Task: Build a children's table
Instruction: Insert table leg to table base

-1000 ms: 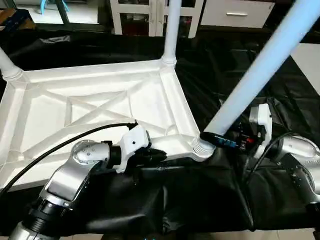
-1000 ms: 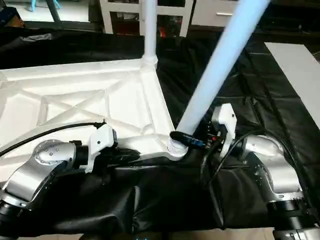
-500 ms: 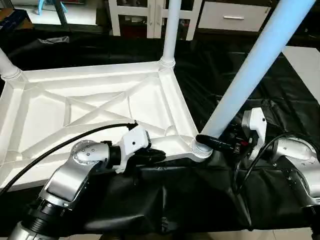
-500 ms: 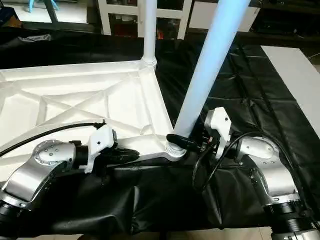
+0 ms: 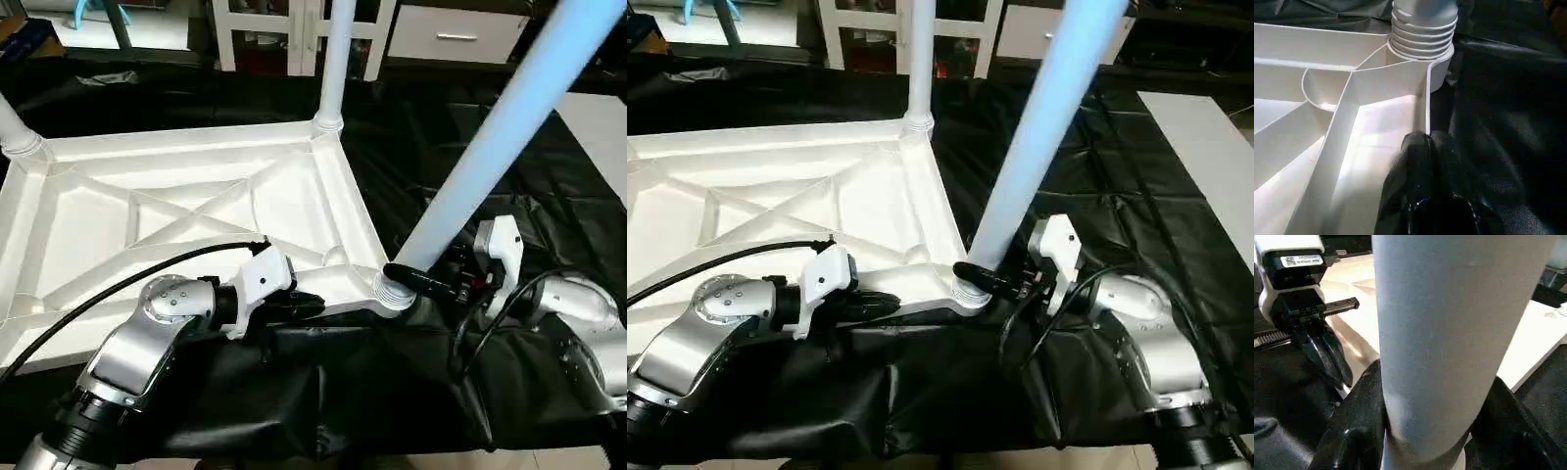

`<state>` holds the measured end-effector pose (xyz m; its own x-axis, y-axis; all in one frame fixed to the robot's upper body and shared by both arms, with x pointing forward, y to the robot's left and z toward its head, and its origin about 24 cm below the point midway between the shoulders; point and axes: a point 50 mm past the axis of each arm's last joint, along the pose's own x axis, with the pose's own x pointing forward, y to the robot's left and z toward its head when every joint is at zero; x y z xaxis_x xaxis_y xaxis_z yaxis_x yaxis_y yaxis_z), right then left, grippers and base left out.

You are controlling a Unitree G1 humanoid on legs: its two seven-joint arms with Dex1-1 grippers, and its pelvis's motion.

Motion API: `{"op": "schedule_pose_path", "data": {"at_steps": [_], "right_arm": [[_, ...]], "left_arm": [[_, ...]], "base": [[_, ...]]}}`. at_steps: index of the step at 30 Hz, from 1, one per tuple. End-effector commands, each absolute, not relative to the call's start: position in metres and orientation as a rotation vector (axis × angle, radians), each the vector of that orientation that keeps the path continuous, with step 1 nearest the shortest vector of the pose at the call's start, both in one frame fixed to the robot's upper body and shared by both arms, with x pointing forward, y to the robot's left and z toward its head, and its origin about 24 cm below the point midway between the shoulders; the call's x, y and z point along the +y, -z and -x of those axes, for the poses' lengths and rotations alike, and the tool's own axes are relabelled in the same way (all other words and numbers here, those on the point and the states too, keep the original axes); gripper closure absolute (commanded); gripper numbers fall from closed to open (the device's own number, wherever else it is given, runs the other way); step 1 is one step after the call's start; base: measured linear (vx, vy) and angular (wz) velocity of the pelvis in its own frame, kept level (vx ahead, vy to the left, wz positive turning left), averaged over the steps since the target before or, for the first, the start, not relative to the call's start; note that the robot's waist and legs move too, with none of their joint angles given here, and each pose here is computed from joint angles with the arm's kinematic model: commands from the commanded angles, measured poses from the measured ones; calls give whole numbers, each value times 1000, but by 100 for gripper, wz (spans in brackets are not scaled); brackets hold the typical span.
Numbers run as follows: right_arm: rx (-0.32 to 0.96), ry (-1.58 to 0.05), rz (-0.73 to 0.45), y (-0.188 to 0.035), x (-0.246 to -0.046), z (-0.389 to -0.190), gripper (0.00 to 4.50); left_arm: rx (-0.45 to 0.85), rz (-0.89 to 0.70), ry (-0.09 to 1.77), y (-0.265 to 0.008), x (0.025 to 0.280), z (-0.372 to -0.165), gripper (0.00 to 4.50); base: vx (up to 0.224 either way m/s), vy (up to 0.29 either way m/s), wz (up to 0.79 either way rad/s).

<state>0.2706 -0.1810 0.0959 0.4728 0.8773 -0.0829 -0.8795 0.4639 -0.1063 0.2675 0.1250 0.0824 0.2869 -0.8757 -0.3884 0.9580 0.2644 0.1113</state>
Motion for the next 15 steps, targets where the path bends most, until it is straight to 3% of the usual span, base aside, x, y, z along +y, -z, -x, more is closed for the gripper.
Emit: {"op": "schedule_pose_path", "data": {"at_steps": [1, 9, 10, 13, 15], "right_arm": [[369, -985, 119, -32, -198, -254, 265], [315, -974, 94, -42, -197, -261, 265], [314, -976, 88, -43, -197, -261, 230], [307, -977, 80, -44, -197, -262, 190], [292, -953, 99, -46, -198, -264, 190]], "left_arm": [[185, -361, 1335, -94, 115, -263, 450], [183, -367, 1328, -94, 116, -264, 450], [183, -367, 1328, -94, 116, -264, 450], [182, -366, 1327, -94, 116, -263, 450], [182, -367, 1327, -94, 116, -263, 450]], "base": [[0, 0, 0], [0, 0, 0], [0, 0, 0], [0, 0, 0], [0, 0, 0]]}}
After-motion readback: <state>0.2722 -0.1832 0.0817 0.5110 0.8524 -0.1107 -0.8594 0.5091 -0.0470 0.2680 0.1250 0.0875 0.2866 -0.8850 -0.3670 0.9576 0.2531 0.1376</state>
